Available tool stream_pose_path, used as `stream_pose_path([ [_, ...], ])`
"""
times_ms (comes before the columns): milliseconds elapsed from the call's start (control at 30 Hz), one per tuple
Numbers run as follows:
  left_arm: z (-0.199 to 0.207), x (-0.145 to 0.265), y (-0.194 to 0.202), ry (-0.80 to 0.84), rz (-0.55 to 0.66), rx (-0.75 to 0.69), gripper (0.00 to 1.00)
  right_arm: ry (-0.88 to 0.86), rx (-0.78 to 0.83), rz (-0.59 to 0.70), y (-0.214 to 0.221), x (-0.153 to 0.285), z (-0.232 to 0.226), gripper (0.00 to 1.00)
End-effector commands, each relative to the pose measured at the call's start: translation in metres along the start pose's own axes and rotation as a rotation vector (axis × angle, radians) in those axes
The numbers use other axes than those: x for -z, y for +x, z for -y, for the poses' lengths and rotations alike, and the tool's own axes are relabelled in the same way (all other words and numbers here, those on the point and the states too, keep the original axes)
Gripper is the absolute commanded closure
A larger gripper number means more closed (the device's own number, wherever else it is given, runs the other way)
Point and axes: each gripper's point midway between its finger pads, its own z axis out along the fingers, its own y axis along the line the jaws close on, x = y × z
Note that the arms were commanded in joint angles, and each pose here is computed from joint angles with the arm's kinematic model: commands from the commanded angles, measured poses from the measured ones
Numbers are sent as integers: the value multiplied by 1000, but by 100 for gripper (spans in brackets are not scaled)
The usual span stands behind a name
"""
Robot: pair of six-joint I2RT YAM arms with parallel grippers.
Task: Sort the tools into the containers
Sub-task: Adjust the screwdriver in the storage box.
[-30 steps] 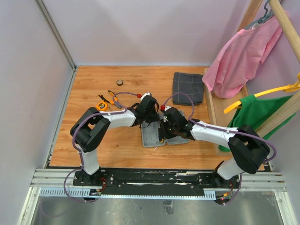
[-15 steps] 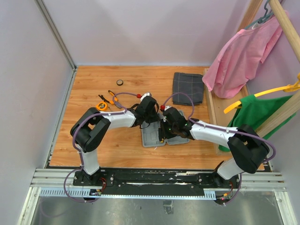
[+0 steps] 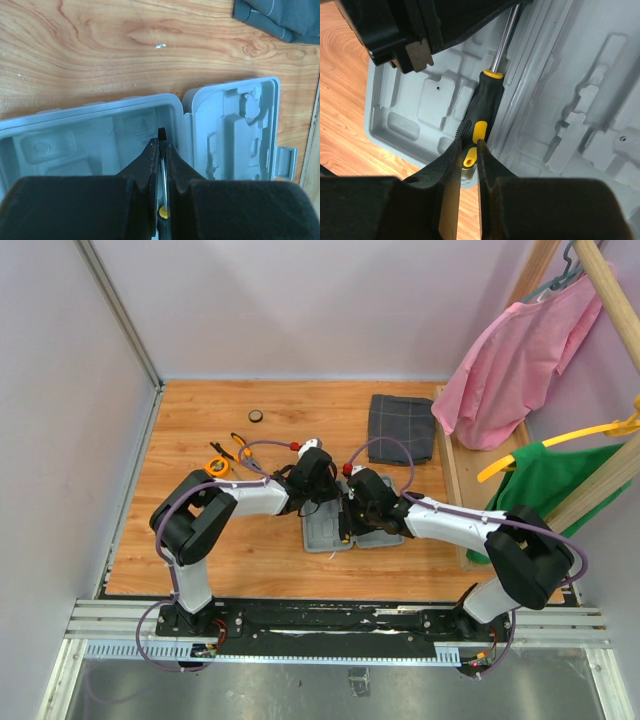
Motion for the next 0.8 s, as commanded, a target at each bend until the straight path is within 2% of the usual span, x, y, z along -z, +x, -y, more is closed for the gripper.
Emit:
stream_pose_path([
  [0, -89, -7, 58, -269, -143, -79, 100, 198, 63, -230, 68, 1, 47, 85],
  [333, -114, 1, 77, -321, -180, -97, 100, 262, 128, -269, 71, 6, 61, 85],
  [567, -122, 19, 90, -335, -192, -115, 100, 216, 184, -271, 68, 13, 56, 85],
  [767, -114, 45, 101, -302, -180, -118, 99, 158, 202, -293, 75, 24, 49, 84],
])
